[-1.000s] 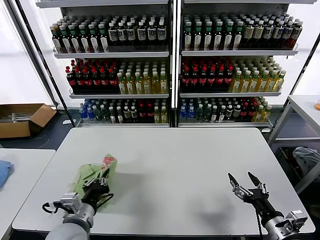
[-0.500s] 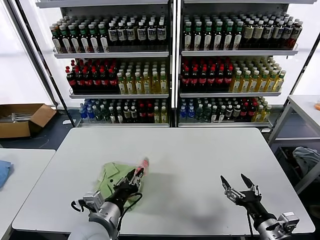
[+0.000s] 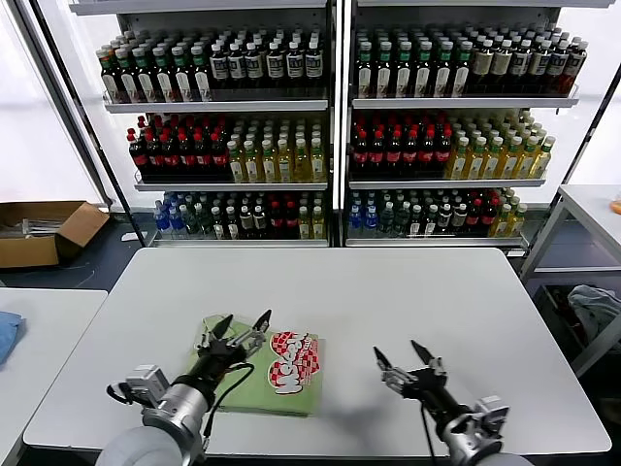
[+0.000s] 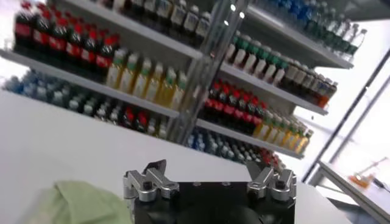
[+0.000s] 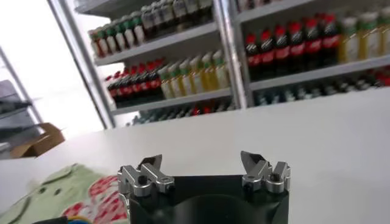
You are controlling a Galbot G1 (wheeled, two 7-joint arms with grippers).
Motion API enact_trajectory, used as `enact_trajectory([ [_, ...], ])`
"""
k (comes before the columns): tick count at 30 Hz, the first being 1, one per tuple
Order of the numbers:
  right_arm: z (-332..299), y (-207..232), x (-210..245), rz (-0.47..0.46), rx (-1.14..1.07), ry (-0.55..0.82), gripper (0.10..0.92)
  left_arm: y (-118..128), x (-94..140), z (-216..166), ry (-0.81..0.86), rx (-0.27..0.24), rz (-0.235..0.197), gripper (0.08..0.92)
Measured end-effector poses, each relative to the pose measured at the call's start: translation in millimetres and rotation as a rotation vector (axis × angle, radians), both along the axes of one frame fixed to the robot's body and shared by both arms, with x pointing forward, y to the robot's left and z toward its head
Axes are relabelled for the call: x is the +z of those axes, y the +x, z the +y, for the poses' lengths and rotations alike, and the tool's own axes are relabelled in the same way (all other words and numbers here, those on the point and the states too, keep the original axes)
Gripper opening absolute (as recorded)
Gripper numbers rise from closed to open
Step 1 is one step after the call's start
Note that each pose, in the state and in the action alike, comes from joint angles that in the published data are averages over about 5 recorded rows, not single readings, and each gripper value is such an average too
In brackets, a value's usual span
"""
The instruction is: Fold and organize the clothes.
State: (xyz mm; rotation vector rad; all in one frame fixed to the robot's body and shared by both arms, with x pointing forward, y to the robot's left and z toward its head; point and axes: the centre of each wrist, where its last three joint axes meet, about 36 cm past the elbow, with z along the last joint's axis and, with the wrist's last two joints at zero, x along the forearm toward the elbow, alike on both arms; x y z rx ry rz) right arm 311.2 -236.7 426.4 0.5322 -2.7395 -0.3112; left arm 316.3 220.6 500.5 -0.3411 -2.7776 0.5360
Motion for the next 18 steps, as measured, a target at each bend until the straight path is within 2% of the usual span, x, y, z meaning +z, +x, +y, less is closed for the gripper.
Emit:
enact_trajectory([
  [8, 54, 24, -28, 0.077, 0.150, -0.035, 0.817, -5, 3, 26, 0.058, 0.091, -0.052, 0.823],
  [11, 71, 30, -34, 0.099, 0.205, -0.067, 0.764, -3, 3, 37, 0.094, 0.127, -0.071, 0.823],
  [18, 91, 40, -39, 0.129, 0.285, -0.119, 0.567, 3, 6, 60, 0.139, 0.205, -0.101, 0.823],
])
